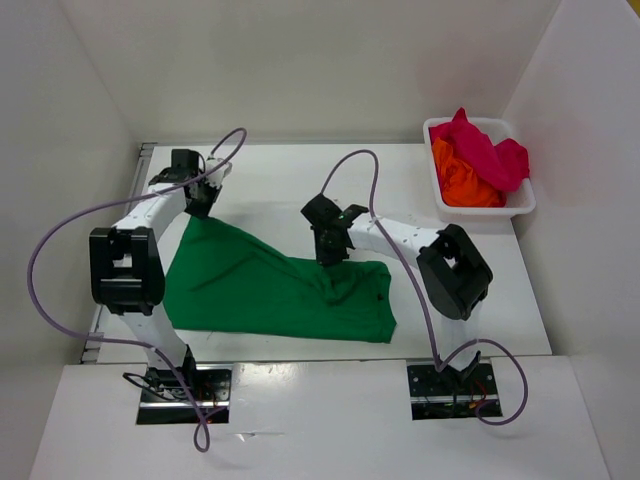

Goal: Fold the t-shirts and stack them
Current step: Grap the side of the flattened tshirt furthest away from the robot with both arms

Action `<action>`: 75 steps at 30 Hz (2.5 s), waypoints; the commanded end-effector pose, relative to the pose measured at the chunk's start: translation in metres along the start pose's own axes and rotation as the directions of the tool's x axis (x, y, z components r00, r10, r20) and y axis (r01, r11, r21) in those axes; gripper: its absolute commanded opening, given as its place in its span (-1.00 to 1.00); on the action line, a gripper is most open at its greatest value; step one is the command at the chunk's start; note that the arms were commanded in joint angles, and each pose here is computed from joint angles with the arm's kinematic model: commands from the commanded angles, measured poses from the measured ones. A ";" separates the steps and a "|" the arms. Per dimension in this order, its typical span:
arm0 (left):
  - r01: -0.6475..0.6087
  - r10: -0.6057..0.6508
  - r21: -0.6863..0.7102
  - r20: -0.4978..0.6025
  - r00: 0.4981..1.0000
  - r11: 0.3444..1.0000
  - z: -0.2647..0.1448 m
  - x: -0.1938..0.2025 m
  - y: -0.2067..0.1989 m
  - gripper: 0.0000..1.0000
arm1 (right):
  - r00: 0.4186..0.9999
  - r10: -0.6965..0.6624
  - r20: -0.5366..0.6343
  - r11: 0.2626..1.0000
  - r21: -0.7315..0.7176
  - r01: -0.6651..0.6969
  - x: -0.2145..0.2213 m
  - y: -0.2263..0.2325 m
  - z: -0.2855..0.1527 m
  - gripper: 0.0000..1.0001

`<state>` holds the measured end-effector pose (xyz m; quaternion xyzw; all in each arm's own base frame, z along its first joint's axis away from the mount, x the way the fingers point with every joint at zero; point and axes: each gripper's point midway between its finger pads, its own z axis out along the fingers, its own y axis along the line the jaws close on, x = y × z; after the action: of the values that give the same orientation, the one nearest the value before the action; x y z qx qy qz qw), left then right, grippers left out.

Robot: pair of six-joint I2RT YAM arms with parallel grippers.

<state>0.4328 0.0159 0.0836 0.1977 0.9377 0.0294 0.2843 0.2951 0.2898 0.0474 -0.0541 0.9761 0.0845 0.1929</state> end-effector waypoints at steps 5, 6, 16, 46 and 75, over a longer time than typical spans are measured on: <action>-0.117 0.130 -0.120 0.113 0.985 0.986 -0.060 -0.026 0.021 -1.00 | 0.960 0.060 0.274 0.995 0.060 -0.079 -0.112 -0.035 -0.045 -1.00; -0.132 0.146 -0.129 0.102 0.984 0.983 -0.063 -0.021 0.022 -1.00 | 0.954 0.056 0.295 0.993 0.083 -0.084 -0.119 -0.042 -0.047 -1.00; -0.147 0.146 -0.138 -0.023 0.989 0.979 -0.084 0.046 0.016 -1.00 | 0.954 0.151 0.259 0.987 0.008 -0.158 -0.069 -0.056 -0.084 -1.00; -0.119 0.103 -0.121 -0.128 0.986 0.985 -0.088 0.114 -0.006 -1.00 | 0.991 0.050 0.123 0.995 0.078 -0.060 0.006 -0.009 -0.044 -0.08; -0.095 0.091 -0.161 -0.033 0.995 0.982 -0.072 0.055 0.021 -1.00 | 0.960 0.137 0.245 0.978 0.118 -0.169 -0.087 -0.061 -0.052 -1.00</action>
<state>0.3116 0.0589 0.0928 0.2263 0.9403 0.1117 0.2285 0.2998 0.2504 0.0609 0.0021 0.9760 0.0138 0.2173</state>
